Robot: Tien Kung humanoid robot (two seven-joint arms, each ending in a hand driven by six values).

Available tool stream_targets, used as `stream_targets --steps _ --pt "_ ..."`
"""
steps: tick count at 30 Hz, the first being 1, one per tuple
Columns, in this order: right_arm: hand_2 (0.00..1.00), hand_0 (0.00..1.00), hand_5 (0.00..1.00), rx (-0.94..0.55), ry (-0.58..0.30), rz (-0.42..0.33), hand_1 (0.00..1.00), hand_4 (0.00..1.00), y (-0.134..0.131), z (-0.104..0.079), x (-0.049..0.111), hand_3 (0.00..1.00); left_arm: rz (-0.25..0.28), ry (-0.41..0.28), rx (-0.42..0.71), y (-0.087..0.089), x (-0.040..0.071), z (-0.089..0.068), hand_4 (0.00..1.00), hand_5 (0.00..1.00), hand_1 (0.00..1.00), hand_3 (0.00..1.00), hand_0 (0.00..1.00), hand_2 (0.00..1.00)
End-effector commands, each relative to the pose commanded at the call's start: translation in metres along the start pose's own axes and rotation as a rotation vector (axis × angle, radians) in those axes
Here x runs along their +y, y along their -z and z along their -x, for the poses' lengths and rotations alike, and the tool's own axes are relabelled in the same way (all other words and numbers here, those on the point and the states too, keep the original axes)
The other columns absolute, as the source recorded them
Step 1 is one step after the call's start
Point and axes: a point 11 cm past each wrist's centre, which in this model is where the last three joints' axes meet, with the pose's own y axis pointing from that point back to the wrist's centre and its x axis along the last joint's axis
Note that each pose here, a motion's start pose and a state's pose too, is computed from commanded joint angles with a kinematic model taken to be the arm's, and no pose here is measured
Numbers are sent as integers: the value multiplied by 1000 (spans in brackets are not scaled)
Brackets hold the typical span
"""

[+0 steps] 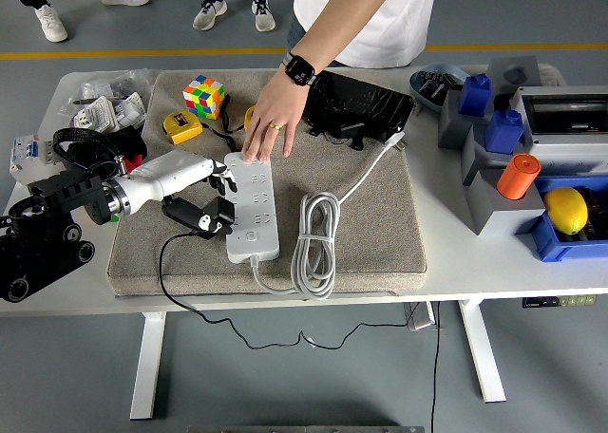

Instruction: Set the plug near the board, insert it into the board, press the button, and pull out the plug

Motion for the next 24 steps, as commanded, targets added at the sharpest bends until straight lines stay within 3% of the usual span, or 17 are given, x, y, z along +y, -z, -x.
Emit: stream_targets --steps 7,8,11,13,14,18,24 --pt "710 708 602 1 0 2 711 998 -1 0 0 599 -5 -39 22 1 2 -7 998 546 650 707 592 668" --pt "710 707 601 1 0 1 711 998 -1 0 0 598 -6 -51 30 1 3 -10 998 593 661 716 618 681" --pt "710 707 601 -2 -1 0 711 998 -1 0 0 598 4 -123 94 -1 8 -23 998 593 661 716 618 681" --pt "710 707 601 -3 -1 1 711 998 -1 0 0 598 18 -178 143 -4 15 -31 998 593 661 716 618 681" --pt "709 708 600 -4 -2 1 711 998 -1 0 0 599 25 -202 161 -5 17 -36 998 715 680 721 641 691" --pt "709 708 600 -4 -2 2 711 998 -2 0 1 599 47 -283 211 -9 30 -48 998 715 680 721 641 691" --pt "709 707 599 -3 -6 0 711 998 -3 -2 1 598 0 -292 227 2 52 -34 998 742 682 712 638 690"
